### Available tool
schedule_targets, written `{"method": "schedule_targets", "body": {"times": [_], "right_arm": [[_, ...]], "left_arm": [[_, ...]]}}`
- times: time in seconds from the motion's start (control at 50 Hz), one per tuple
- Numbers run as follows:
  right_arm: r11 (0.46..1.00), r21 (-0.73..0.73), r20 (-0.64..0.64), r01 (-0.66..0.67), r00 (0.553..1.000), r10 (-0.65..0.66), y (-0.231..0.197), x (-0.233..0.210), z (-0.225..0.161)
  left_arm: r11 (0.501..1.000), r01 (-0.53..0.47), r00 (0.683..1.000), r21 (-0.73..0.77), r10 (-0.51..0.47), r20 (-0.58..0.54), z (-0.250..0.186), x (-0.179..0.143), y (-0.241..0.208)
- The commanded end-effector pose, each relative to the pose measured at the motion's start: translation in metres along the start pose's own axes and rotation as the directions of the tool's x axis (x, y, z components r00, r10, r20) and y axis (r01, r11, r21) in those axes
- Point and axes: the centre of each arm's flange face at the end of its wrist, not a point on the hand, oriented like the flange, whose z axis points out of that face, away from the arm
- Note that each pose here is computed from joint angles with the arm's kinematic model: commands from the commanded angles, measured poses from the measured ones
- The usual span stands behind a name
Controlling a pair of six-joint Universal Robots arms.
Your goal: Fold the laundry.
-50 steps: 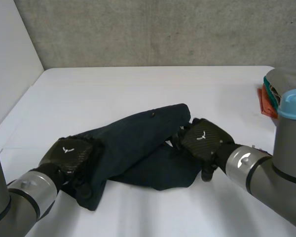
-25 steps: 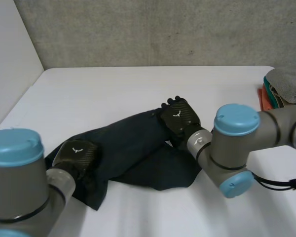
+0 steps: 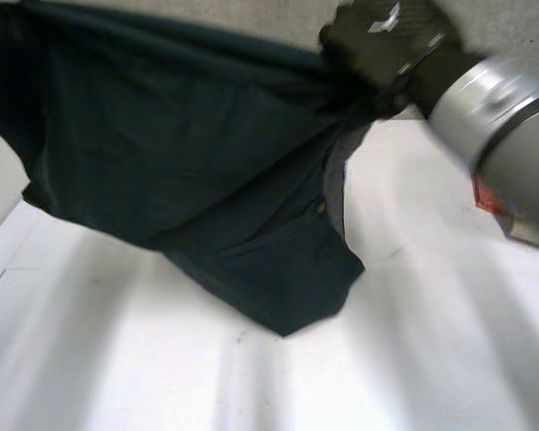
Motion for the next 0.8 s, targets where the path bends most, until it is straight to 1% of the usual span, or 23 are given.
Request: {"method": "schedule_targets", "body": {"times": [0.02, 0.08, 0.14, 0.16, 0.22, 0.28, 0.3, 0.36, 0.38, 0.42, 0.44, 0.46, 0.52, 0.54, 0.6, 0.62, 0.68, 0.74, 0.76, 0.8], "right_arm": [[0.999, -0.052, -0.033, -0.013, 0.999, 0.011, -0.033, 0.043, -0.035], [0.997, -0.064, -0.025, -0.032, 0.999, 0.03, -0.032, 0.047, -0.035], [0.993, -0.088, -0.017, -0.076, 0.997, 0.075, -0.019, 0.047, -0.025], [0.992, -0.09, -0.015, -0.088, 0.996, 0.087, -0.016, 0.046, -0.021], [0.984, -0.108, -0.009, -0.14, 0.99, 0.14, 0.003, 0.037, 0.001], [0.976, -0.137, -0.026, -0.167, 0.986, 0.165, 0.027, 0.025, 0.025], [0.973, -0.151, -0.053, -0.172, 0.985, 0.166, 0.043, 0.019, 0.04], [0.974, -0.151, -0.118, -0.169, 0.981, 0.152, 0.066, 0.012, 0.063], [0.978, -0.124, -0.178, -0.166, 0.974, 0.143, 0.077, 0.009, 0.078], [0.984, -0.084, -0.254, -0.154, 0.959, 0.129, 0.089, 0.007, 0.093], [0.987, -0.059, -0.297, -0.15, 0.947, 0.126, 0.095, 0.006, 0.1], [0.991, -0.004, -0.382, -0.132, 0.916, 0.121, 0.107, 0.003, 0.113], [0.994, 0.066, -0.476, -0.088, 0.873, 0.109, 0.119, -0.002, 0.127], [0.997, 0.072, -0.503, -0.041, 0.861, 0.072, 0.129, -0.008, 0.132], [0.999, 0.025, -0.482, 0.021, 0.876, -0.007, 0.137, -0.023, 0.135], [0.999, -0.001, -0.458, 0.033, 0.888, -0.03, 0.139, -0.029, 0.133], [1.0, -0.026, -0.41, -0.004, 0.912, -0.007, 0.141, -0.035, 0.127], [0.995, -0.052, -0.361, -0.08, 0.931, 0.056, 0.134, -0.032, 0.115], [0.991, -0.071, -0.32, -0.113, 0.944, 0.084, 0.132, -0.032, 0.108], [0.987, -0.096, -0.275, -0.126, 0.957, 0.095, 0.131, -0.033, 0.101]], "left_arm": [[0.994, 0.089, 0.996, 0.056, -0.088, -0.016, -0.014, -0.015, -0.047], [0.993, 0.094, 0.996, 0.073, -0.093, -0.005, -0.009, -0.019, -0.051], [0.994, 0.089, 0.996, 0.058, -0.089, 0.006, 0.01, -0.02, -0.04], [0.995, 0.087, 0.996, 0.041, -0.087, 0.004, 0.018, -0.019, -0.032], [0.995, 0.086, 0.996, -0.048, -0.087, -0.02, 0.057, -0.006, 0.012], [0.992, 0.093, 0.995, -0.086, -0.096, -0.035, 0.079, 0.005, 0.04], [0.992, 0.09, 0.994, -0.092, -0.095, -0.048, 0.094, 0.013, 0.057], [0.994, 0.088, 0.993, -0.069, -0.093, -0.067, 0.119, 0.026, 0.084], [0.995, 0.091, 0.993, -0.037, -0.093, -0.069, 0.136, 0.034, 0.101], [0.996, 0.093, 0.993, 0.001, -0.093, -0.068, 0.152, 0.04, 0.119], [0.995, 0.095, 0.994, 0.028, -0.093, -0.065, 0.159, 0.041, 0.125], [0.992, 0.096, 0.994, 0.081, -0.092, -0.06, 0.174, 0.045, 0.137], [0.982, 0.107, 0.994, 0.153, -0.101, -0.049, 0.19, 0.046, 0.151], [0.975, 0.121, 0.992, 0.188, -0.114, -0.048, 0.197, 0.047, 0.154], [0.969, 0.152, 0.988, 0.195, -0.143, -0.057, 0.2, 0.05, 0.157], [0.969, 0.169, 0.985, 0.178, -0.16, -0.063, 0.198, 0.052, 0.157], [0.975, 0.186, 0.981, 0.122, -0.178, -0.075, 0.19, 0.056, 0.157], [0.981, 0.183, 0.981, 0.07, -0.178, -0.076, 0.182, 0.058, 0.16], [0.984, 0.176, 0.982, 0.028, -0.174, -0.067, 0.175, 0.056, 0.162], [0.985, 0.17, 0.983, -0.017, -0.171, -0.064, 0.166, 0.056, 0.165]]}}
